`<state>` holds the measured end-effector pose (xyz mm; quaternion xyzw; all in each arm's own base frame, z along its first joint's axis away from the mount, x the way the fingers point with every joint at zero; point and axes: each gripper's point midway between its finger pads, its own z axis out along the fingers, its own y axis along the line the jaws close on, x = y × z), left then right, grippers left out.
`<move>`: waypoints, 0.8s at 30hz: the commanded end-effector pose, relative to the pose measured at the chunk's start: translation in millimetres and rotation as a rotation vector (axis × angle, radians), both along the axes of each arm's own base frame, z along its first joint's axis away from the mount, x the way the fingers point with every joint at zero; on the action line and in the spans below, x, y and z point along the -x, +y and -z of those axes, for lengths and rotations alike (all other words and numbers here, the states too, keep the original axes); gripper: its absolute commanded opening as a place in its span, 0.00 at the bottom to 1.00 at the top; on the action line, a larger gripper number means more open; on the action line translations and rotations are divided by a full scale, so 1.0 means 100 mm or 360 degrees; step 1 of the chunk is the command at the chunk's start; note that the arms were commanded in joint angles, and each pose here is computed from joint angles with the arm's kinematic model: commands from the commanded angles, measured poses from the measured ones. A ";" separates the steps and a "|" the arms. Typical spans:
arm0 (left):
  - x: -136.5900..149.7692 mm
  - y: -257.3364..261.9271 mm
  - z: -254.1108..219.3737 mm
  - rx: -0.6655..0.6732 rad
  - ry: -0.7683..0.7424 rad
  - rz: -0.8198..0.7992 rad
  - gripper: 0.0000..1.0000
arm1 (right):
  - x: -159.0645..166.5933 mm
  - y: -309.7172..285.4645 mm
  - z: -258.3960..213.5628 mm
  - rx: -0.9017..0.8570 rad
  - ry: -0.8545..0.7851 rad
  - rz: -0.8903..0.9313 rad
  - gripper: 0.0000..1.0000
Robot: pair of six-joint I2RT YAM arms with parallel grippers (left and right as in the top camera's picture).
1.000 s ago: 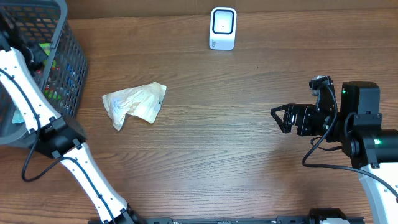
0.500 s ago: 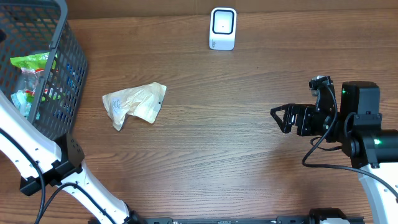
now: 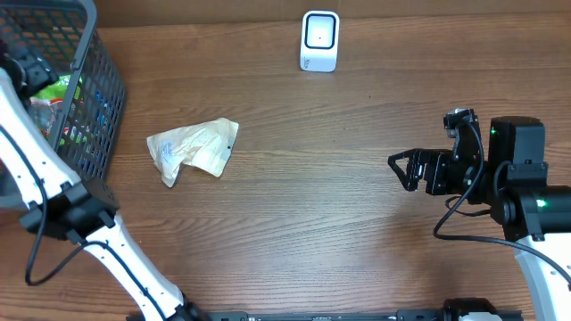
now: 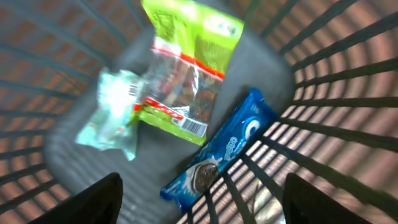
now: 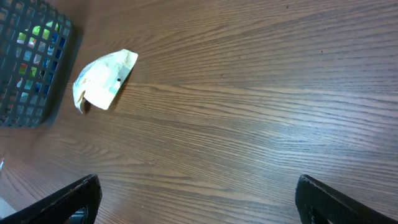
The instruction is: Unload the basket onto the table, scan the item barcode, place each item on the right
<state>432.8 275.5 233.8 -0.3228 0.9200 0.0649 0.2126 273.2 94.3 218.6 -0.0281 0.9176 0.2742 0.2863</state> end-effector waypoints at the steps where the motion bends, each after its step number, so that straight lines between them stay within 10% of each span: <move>1: -0.14 -0.04 0.43 0.0113 0.0081 0.0087 0.74 | -0.02 0.03 -0.12 -0.0015 -0.0050 -0.0013 1.00; 24: -0.05 -0.35 2.26 0.0681 0.0537 0.0266 0.77 | -0.02 0.03 -0.12 -0.0016 -0.0050 -0.0013 1.00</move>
